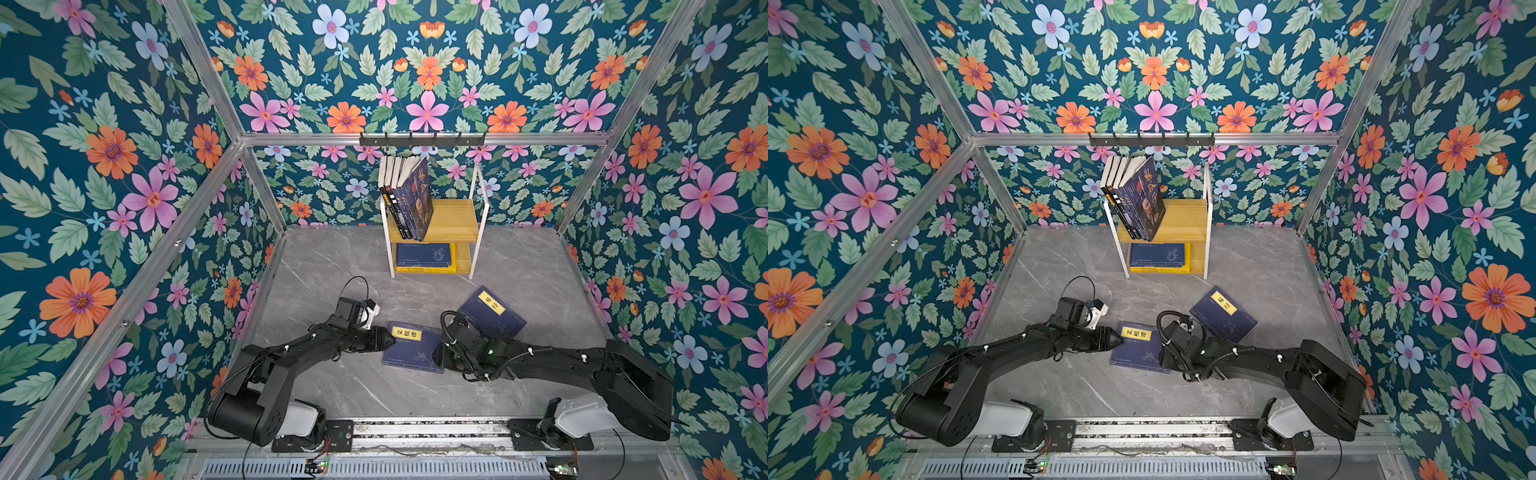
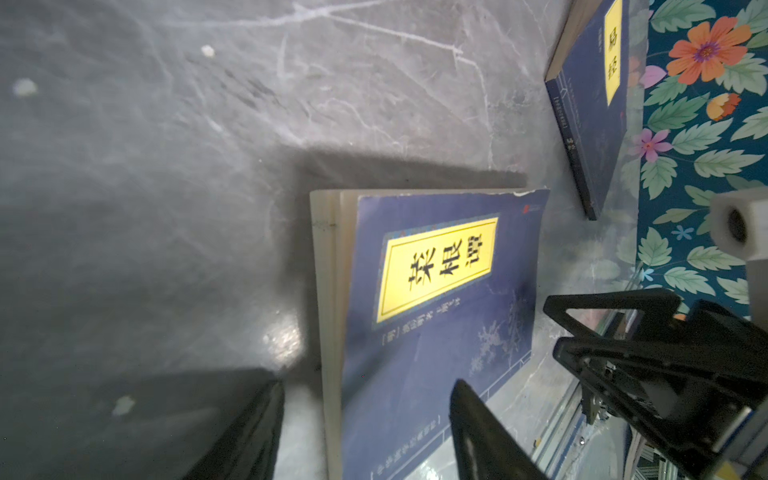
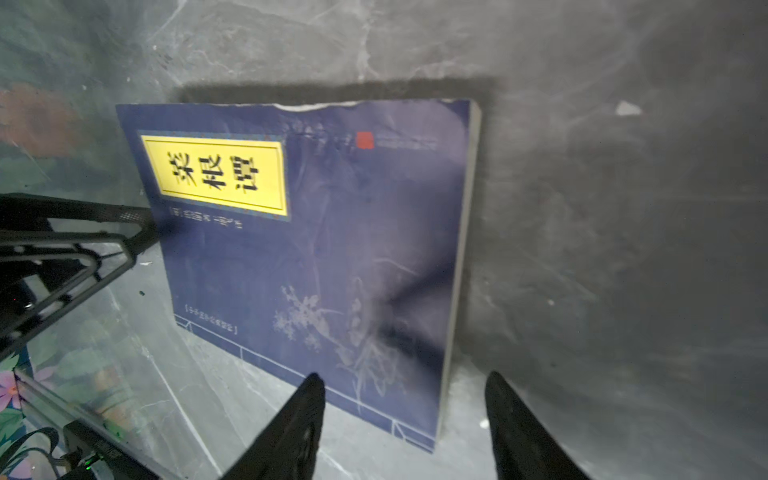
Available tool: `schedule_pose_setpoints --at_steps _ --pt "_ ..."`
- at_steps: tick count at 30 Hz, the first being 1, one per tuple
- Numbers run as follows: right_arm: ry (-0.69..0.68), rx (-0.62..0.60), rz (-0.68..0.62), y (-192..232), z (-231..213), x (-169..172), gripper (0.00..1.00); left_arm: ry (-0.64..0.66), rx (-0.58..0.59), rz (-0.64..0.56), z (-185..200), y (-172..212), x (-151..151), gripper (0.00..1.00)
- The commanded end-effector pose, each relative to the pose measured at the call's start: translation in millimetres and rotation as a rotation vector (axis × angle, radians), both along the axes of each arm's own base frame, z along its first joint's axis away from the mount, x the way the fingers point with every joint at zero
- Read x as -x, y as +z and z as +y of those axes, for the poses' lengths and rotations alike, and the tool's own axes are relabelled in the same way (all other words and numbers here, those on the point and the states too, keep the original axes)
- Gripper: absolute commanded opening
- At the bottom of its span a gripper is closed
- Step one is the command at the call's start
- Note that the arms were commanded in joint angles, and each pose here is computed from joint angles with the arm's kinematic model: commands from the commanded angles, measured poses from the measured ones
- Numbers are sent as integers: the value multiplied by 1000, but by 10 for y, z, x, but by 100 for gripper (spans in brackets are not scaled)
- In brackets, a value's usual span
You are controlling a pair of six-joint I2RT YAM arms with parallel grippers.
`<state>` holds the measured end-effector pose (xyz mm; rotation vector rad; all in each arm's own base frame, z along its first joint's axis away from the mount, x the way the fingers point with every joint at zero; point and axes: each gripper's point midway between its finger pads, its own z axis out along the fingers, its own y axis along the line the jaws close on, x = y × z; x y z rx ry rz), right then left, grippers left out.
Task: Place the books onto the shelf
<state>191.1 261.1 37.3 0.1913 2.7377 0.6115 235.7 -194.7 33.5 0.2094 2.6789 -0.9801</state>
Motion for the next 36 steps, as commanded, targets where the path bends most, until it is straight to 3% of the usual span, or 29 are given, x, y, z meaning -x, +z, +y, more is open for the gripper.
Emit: schedule_pose_setpoints --at_steps 1,12,32,36 --pt "-44 21 -4 -16 -84 -11 61 24 -40 47 50 -88 51 61" --pt "13 -7 34 -199 202 -37 59 11 -28 37 2 -91 46 54" --pt "39 6 39 -288 313 -84 59 0 21 -38 -62 194 -23 1" --pt "32 27 31 -248 223 -64 63 9 14 -42 -45 227 -38 0"
